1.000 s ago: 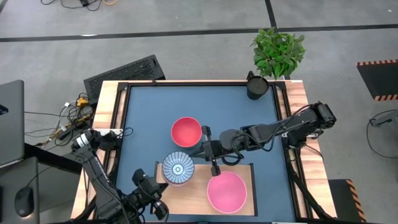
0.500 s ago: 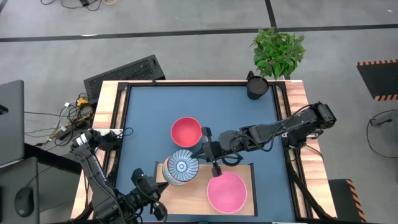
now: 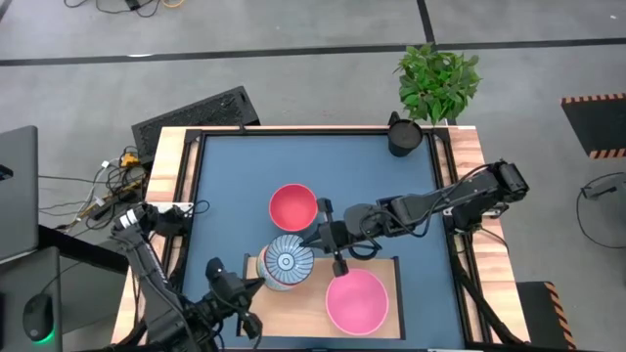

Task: Place and stack bowls onto a shelf
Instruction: Adjust the stacked bowls on the shelf

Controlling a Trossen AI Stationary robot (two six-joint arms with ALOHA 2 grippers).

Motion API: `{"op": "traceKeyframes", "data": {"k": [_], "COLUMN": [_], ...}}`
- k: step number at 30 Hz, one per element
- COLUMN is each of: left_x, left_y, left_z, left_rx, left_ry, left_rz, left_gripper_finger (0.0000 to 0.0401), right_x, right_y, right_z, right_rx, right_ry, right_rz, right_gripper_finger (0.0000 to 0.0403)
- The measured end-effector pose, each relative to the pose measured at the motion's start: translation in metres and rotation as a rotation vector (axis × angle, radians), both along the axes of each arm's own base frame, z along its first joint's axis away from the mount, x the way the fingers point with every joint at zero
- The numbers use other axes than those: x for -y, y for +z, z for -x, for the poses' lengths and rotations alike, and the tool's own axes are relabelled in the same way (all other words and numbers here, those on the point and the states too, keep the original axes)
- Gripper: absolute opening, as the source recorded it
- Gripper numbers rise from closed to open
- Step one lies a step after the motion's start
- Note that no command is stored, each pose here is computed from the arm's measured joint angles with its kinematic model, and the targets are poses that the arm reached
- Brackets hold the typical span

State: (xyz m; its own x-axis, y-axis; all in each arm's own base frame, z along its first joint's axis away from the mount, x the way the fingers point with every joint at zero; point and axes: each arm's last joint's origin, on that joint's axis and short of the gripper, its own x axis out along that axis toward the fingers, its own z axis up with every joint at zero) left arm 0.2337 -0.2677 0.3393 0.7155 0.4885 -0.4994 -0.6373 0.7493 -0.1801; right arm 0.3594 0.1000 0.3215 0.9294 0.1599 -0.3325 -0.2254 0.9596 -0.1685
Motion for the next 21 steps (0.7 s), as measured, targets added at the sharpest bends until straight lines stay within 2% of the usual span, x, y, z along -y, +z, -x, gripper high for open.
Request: {"op": "traceKeyframes", "data": {"k": [7,10,16,21], "left_x": [-0.003,-0.001,-0.003,-0.002], "left_y": [-0.019,-0.02,-0.02,-0.013], "left_z": [-0.006,-0.007,-0.007,-0.009], "left_rx": [-0.056,-0.072,-0.089,-0.041], "left_ry": [0.037,0.034,0.032,0.019], "left_rz": [0.048,0.076,0.053,0.045], "left_gripper_finger": [0.0,0.0,0.0,0.0], "right_x": [0.0,0.0,0.0,-0.001], "right_y": [0.0,0.0,0.0,0.0], "right_z": [0.0,0.0,0.0,0.0], "right_rx": [-0.001,0.0,0.001,0.002], "right_ry": [-0.001,-0.001,-0.001,0.002], "right_rz": [0.0,0.0,-0.001,-0.003], "right_gripper_finger": [0.0027,0.0027,0.0027,0.0027]}}
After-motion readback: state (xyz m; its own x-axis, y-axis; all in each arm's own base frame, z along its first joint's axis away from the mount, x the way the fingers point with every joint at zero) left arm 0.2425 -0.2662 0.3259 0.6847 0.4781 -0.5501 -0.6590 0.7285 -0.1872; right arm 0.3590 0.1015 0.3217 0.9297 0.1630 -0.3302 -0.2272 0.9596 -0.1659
